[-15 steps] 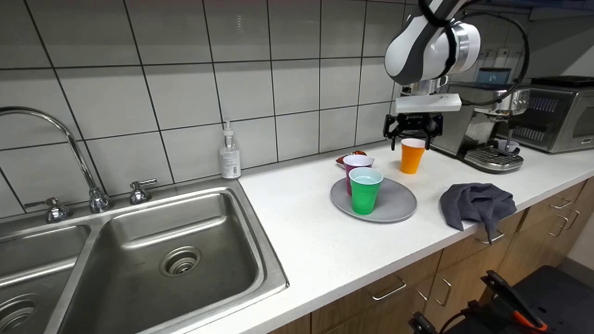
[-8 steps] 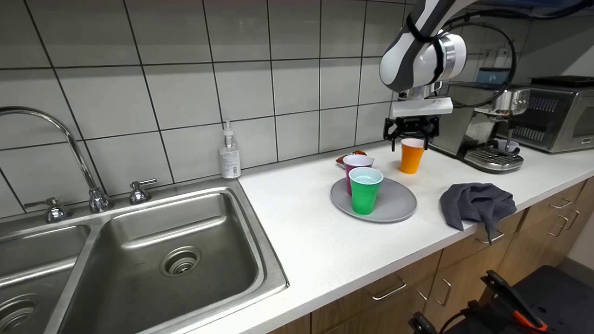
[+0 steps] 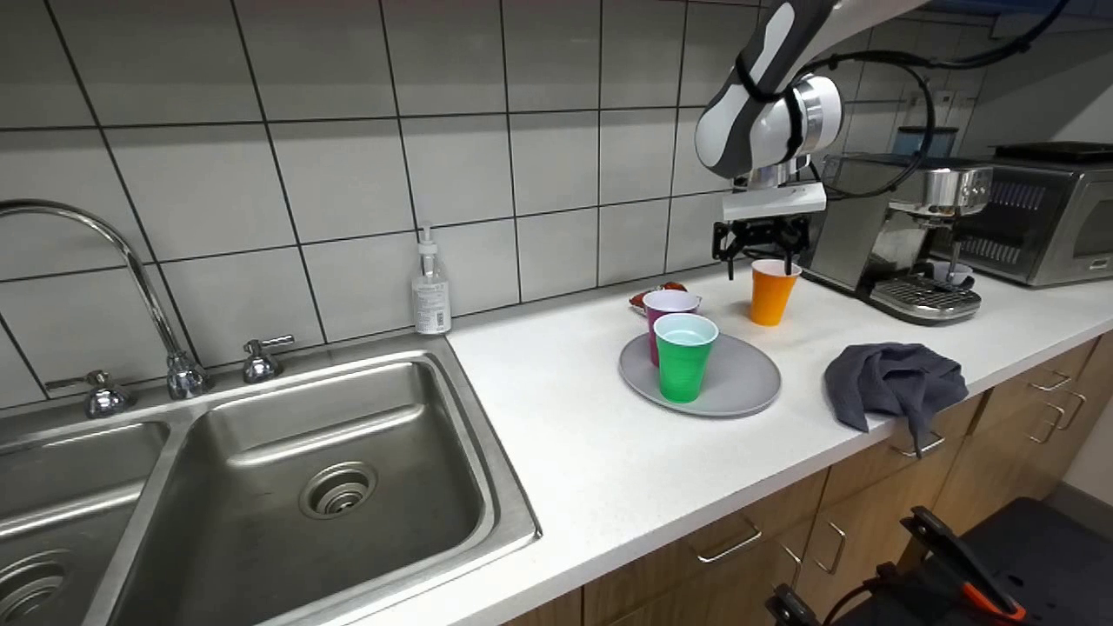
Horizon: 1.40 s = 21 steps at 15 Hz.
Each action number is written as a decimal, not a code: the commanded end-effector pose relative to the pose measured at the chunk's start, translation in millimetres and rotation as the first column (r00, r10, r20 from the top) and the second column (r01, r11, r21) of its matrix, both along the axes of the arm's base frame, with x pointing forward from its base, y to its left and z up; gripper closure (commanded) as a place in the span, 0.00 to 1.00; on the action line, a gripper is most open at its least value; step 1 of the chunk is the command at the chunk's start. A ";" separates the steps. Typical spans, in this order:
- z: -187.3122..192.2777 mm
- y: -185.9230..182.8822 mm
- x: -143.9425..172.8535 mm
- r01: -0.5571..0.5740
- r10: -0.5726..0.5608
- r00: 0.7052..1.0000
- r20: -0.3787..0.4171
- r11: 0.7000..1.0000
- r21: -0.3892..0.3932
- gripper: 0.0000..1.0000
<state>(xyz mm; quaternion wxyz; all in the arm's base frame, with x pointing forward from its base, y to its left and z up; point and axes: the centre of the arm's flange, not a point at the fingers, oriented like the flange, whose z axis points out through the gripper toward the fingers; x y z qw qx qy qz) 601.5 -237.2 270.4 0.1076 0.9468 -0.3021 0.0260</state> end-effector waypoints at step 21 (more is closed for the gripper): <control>-17.4 -77.9 89.7 0.130 -0.130 0.990 -0.051 0.991 0.000 0.00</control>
